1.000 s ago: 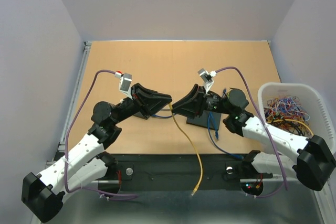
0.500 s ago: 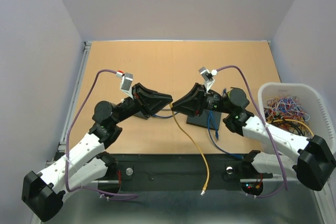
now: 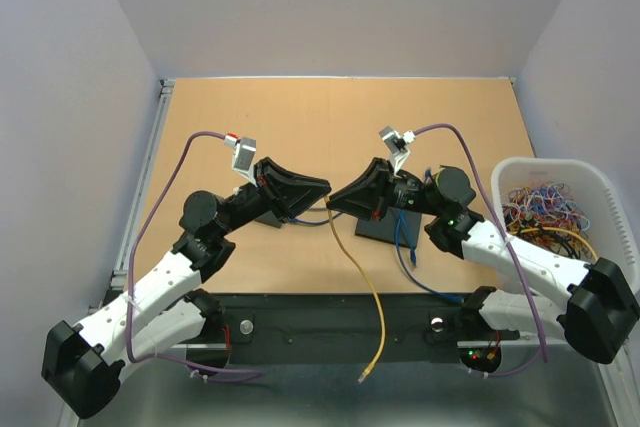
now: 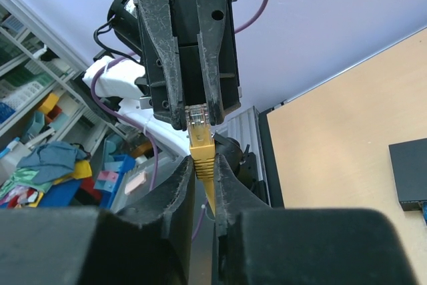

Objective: Insert the plug into the switch port

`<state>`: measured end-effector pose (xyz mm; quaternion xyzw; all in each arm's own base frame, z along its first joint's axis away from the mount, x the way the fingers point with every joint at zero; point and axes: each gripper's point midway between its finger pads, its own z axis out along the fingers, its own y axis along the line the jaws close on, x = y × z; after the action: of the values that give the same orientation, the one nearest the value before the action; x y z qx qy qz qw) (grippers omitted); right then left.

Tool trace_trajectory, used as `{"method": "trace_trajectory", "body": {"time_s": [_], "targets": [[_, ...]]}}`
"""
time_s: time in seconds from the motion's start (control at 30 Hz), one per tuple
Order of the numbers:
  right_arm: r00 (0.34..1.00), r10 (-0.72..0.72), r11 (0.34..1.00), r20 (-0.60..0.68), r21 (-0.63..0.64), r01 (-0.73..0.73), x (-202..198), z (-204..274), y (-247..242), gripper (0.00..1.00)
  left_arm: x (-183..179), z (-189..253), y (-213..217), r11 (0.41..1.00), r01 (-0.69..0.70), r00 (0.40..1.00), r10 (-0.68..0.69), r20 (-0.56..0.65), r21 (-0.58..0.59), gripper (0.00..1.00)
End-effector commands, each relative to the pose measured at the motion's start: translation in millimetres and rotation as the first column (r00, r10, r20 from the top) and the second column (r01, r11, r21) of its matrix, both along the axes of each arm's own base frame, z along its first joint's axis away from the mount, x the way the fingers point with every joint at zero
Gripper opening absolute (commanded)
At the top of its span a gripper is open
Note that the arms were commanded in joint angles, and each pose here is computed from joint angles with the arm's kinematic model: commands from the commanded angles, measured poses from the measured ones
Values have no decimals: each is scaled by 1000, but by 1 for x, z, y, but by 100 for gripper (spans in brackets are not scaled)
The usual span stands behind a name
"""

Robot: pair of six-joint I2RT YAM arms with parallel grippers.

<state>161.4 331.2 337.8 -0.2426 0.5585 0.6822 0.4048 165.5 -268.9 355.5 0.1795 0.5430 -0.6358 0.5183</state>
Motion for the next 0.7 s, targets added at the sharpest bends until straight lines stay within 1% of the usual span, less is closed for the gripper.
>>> {"method": "trace_trajectory", "body": {"time_s": [0.0, 0.03, 0.17, 0.23, 0.27, 0.3, 0.4, 0.43, 0.47, 0.53, 0.57, 0.63, 0.67], "targets": [[998, -3, 997, 69, 71, -2, -2, 27, -1, 15, -6, 15, 1, 999, 6, 998, -4, 56, -48, 0], [997, -5, 997, 71, 74, 0, -3, 28, -2, 14, -5, 14, 1, 999, 5, 999, -3, 51, -46, 0], [997, -2, 998, 74, 69, -3, -4, 25, -2, 2, -5, 13, 0, 999, 0, 999, 2, 45, -49, 0], [997, -6, 998, 81, 68, 1, -4, 25, -3, 1, -4, 13, 0, 999, -1, 999, 4, 44, -49, 0], [997, -9, 998, 79, 68, 4, -4, 24, -3, 0, -4, 12, -1, 999, -2, 999, 3, 40, -46, 3], [996, -16, 998, 83, 66, 10, -4, 22, -4, 0, -3, 10, -1, 999, -3, 999, 5, 35, -42, 15], [997, -31, 998, 73, 60, 27, -2, 18, -5, 0, 1, 4, -1, 999, -24, 1000, 24, 16, -23, 34], [998, -31, 999, 59, 41, 29, -1, 12, -4, 0, 4, 4, 0, 999, -41, 999, 41, 11, -18, 49], [998, -28, 999, 60, 27, 27, -1, 7, -4, 0, 8, -4, 0, 998, -57, 998, 57, -15, 10, 54], [999, -41, 999, 28, -26, 42, 1, -8, -4, 1, 13, -6, 2, 995, -91, 996, 91, -7, 34, 62], [997, -71, 996, 31, -50, 72, 6, -16, -5, 0, 18, -12, 4, 991, -121, 992, 123, -28, 60, 64], [992, -119, 988, 30, -96, 121, 12, -25, -9, 0, 23, -12, 8, 985, -155, 987, 158, -30, 76, 67], [985, -175, 969, 12, -175, 174, 22, -43, -11, 0, 28, -18, 12, 977, -189, 981, 193, -36, 102, 67]]}}
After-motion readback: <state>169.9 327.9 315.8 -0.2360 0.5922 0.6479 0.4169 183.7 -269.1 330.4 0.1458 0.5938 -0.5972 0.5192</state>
